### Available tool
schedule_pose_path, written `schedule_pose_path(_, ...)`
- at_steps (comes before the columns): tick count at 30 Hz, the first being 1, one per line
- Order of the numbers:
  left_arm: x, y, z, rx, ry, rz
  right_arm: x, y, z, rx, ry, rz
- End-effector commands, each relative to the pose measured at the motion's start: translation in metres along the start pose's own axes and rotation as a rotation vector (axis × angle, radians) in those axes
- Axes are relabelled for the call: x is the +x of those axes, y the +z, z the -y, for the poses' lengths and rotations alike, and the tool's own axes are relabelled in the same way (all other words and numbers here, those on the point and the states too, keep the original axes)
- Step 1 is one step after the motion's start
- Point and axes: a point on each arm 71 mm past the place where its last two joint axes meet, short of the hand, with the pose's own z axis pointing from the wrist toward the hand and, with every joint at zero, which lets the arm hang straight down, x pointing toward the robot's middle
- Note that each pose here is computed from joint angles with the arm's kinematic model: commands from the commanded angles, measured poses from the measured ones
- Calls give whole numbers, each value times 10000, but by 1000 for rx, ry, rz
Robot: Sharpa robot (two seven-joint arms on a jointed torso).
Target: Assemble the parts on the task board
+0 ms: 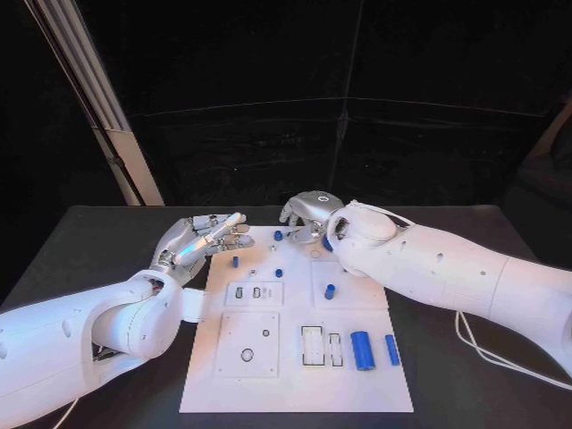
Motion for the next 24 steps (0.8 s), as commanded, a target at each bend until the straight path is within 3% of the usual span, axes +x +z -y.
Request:
schedule_pose_path(1, -3, -8, 21, 5, -8, -8, -84, -115, 119, 46, 79, 34)
schedule_pose_path(8, -30, -23, 28, 4, -8, -1, -205, -498, 516, 178, 233, -17)
schedule_pose_path(13, -34, -21, 26, 3, -8, -1, -211, -654, 700, 238, 258, -85)
schedule_pose_path(24, -17, 2, 11, 1, -11, -6, -162, -700, 821, 273, 167, -174)
